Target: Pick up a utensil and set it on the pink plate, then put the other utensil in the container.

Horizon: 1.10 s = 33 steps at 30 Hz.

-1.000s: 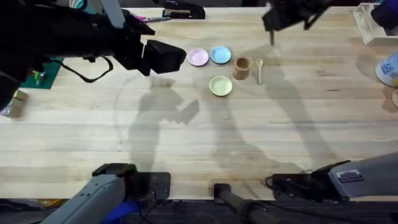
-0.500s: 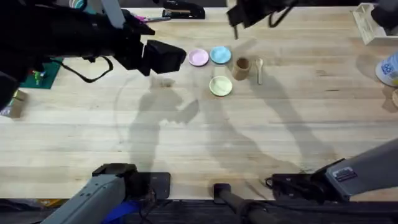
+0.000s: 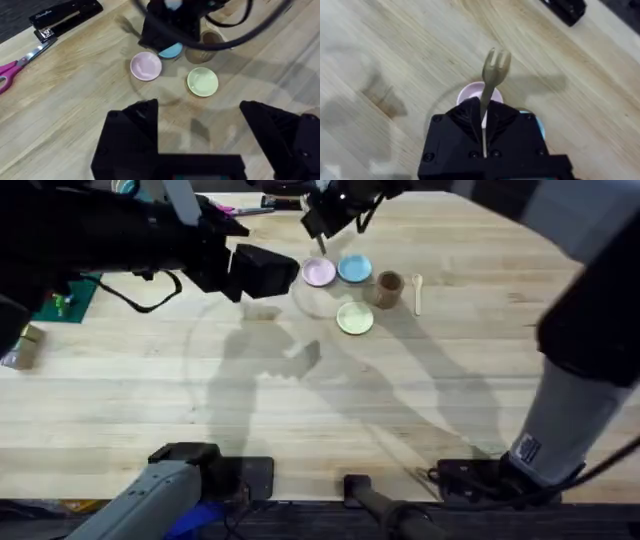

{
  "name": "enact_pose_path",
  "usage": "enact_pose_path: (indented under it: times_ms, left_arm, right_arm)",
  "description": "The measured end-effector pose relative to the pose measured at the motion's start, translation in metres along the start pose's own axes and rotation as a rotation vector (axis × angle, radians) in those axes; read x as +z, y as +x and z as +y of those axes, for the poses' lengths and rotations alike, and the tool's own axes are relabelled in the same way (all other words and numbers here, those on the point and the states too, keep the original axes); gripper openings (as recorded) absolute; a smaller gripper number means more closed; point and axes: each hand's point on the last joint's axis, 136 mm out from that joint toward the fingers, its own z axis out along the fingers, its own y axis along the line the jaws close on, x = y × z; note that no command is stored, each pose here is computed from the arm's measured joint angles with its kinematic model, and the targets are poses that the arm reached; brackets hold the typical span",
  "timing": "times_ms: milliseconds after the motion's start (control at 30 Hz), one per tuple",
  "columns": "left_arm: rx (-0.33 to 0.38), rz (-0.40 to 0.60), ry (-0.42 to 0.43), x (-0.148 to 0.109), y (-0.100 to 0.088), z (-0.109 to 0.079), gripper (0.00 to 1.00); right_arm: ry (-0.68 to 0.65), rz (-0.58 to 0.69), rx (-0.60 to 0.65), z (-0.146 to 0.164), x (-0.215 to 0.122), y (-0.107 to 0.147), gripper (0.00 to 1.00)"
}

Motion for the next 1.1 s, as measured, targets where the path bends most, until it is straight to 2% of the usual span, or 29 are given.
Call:
enact_pose_path:
  times_ms: [333,567,867,1100]
  left_arm:
    - [0.0,0.0,0.0,0.0,0.0,0.0,0.993]
    - [0.0,0.0,0.0,0.0,0.0,0.0,0.993]
    - [0.0,0.0,0.0,0.0,0.0,0.0,0.993]
    - [0.0,0.0,0.0,0.0,0.0,0.0,0.994]
  right_arm:
    - [-0.025,0.15,0.016,0.001,0.043,0.035,0.03]
    - [-0.034,0.198,0.021,0.003,0.052,0.049,0.029]
    - [-0.038,0.224,0.024,0.003,0.063,0.057,0.031]
    - [-0.03,0.178,0.019,0.0,0.073,0.048,0.031]
